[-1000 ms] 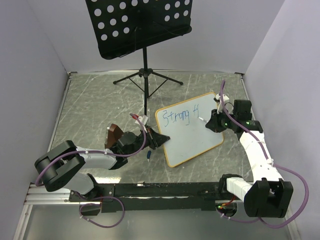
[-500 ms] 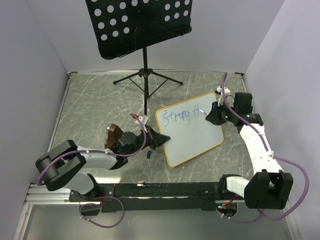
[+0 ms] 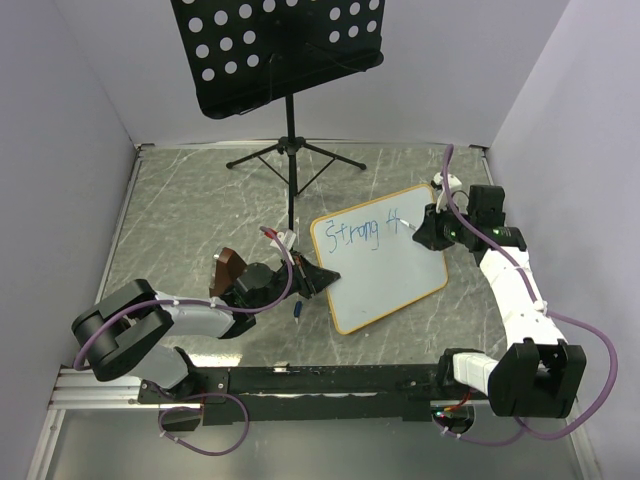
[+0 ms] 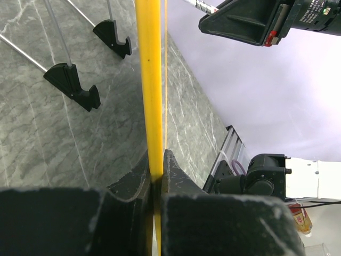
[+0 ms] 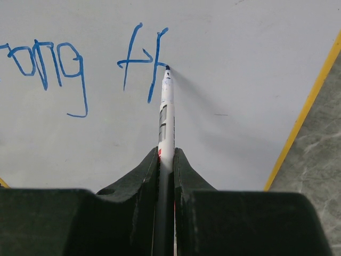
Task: Write a sentence on the whiteboard
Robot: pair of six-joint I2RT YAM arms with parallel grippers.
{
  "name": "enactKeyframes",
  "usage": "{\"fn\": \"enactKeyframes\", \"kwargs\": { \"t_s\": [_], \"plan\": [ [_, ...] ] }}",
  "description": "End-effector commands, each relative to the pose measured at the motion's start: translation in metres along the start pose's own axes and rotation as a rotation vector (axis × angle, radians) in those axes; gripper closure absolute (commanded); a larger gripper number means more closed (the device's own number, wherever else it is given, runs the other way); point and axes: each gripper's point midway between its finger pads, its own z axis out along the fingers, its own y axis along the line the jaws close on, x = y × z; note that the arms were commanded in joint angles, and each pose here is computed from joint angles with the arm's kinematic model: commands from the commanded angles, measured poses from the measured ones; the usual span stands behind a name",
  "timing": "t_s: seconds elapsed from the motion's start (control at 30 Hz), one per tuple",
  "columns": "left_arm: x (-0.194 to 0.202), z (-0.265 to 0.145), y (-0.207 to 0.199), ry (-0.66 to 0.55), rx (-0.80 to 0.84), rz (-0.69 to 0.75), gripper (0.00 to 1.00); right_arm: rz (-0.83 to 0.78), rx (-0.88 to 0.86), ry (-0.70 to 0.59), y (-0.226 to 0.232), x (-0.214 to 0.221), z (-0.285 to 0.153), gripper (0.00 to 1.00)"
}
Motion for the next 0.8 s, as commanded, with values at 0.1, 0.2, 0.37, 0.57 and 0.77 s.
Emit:
{"fn": "enactKeyframes", "kwargs": {
  "t_s": [0.1,0.2,0.37,0.57,0.77],
  "plan": [
    [-0.025,0.001,-0.032,-0.087,0.133,0.056,0.99,-0.058,-0.02,0.015,0.01,0.012,-0.013,1.0],
    [-0.024,0.002,-0.033,-0.083,0.135,0.055,0.99,-0.057,-0.016,0.026,0.01,0.02,-0.015,1.0],
    [-0.022,0.003,-0.032,-0.075,0.136,0.055,0.99,-0.051,0.013,0.012,0.005,0.014,-0.016,1.0],
    [-0.024,0.002,-0.033,-0.079,0.134,0.056,0.99,-0.05,0.015,-0.027,-0.001,-0.005,-0.016,1.0],
    [-0.025,0.002,-0.033,-0.082,0.137,0.054,0.99,-0.053,-0.024,-0.072,0.006,-0.02,-0.016,1.0]
  ]
}}
